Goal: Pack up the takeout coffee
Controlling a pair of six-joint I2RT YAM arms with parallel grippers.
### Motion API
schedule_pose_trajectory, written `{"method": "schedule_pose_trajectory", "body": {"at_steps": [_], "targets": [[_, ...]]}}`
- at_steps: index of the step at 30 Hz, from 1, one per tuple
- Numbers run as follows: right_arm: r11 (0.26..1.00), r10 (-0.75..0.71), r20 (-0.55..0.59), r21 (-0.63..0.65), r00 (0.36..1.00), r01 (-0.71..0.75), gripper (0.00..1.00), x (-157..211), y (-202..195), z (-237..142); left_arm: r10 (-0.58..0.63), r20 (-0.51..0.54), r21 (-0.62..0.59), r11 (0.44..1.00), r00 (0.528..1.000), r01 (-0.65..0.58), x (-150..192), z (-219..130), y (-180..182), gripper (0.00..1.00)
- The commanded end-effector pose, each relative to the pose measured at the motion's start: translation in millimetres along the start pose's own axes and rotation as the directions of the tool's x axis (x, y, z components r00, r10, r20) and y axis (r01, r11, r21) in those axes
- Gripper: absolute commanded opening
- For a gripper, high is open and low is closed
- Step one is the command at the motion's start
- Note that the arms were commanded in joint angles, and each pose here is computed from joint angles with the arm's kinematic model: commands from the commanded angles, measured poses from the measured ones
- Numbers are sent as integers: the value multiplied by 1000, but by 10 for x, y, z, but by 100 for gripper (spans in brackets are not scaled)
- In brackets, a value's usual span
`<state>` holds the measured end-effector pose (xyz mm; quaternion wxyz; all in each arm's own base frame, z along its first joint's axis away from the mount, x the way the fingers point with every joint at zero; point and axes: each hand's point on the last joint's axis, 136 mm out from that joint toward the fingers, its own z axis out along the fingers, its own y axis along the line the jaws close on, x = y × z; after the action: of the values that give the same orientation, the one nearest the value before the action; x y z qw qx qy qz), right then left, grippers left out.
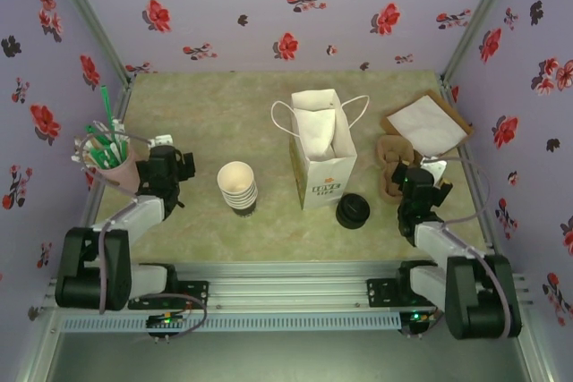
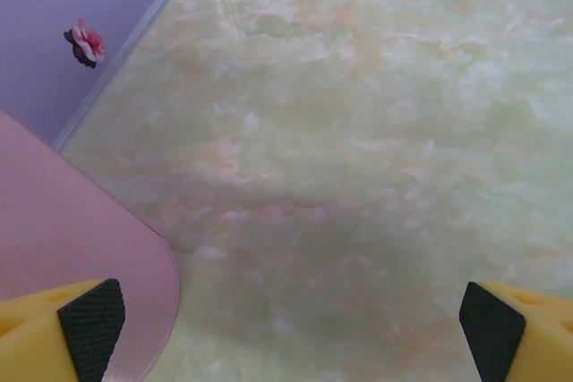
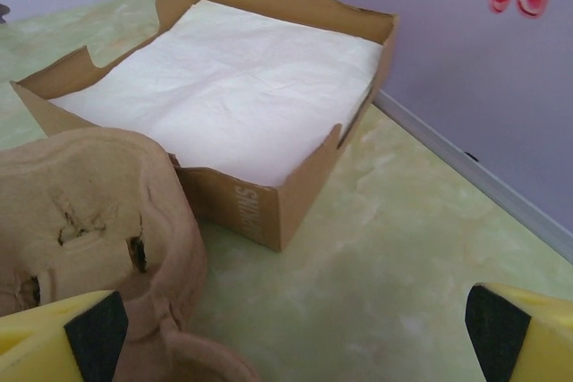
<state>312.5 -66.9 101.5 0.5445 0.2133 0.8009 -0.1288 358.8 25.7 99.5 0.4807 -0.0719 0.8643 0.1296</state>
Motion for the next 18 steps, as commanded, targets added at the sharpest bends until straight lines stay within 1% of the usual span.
{"method": "schedule_pose_trajectory", "body": {"at_steps": [1,3,5,6,7,8,11,13,14,16,17,18], "targets": [[998,66,126,-17,990,-65,99,-279,57,62,19,159,-29,999,987,-15,-301,114,40,99],[998,63,146,-28,987,-60,99,-317,105,118,11,174,-23,1000,985,-7,-349,165,19,99],[997,52,151,-65,987,-43,99,-303,203,188,-13,179,-17,1000,984,16,-350,232,8,99],[996,34,136,-85,990,-23,99,-270,265,236,-14,166,-18,1000,986,17,-311,288,2,99],[993,11,124,-116,992,4,99,-239,345,265,-7,175,-13,1000,984,9,-284,318,-18,99],[991,-3,125,-135,992,20,99,-221,392,271,-10,177,-2,1000,984,11,-289,297,-32,99],[984,-14,148,-173,989,40,99,-174,458,235,-31,229,38,999,973,23,-239,222,-41,99],[983,-26,133,-179,991,50,99,-126,487,276,-36,274,64,998,961,19,-161,198,-71,99],[981,-39,112,-182,993,59,99,-85,513,319,-28,296,60,998,955,10,-178,181,-73,99],[969,-82,101,-223,992,103,99,-48,659,418,-25,251,72,997,968,7,-155,229,-99,99],[969,-96,68,-224,993,109,99,-55,700,462,-21,241,60,998,970,6,-178,268,-92,99],[969,-114,2,-219,994,111,99,-17,718,508,-33,216,70,997,976,18,-165,287,-86,99]]}}
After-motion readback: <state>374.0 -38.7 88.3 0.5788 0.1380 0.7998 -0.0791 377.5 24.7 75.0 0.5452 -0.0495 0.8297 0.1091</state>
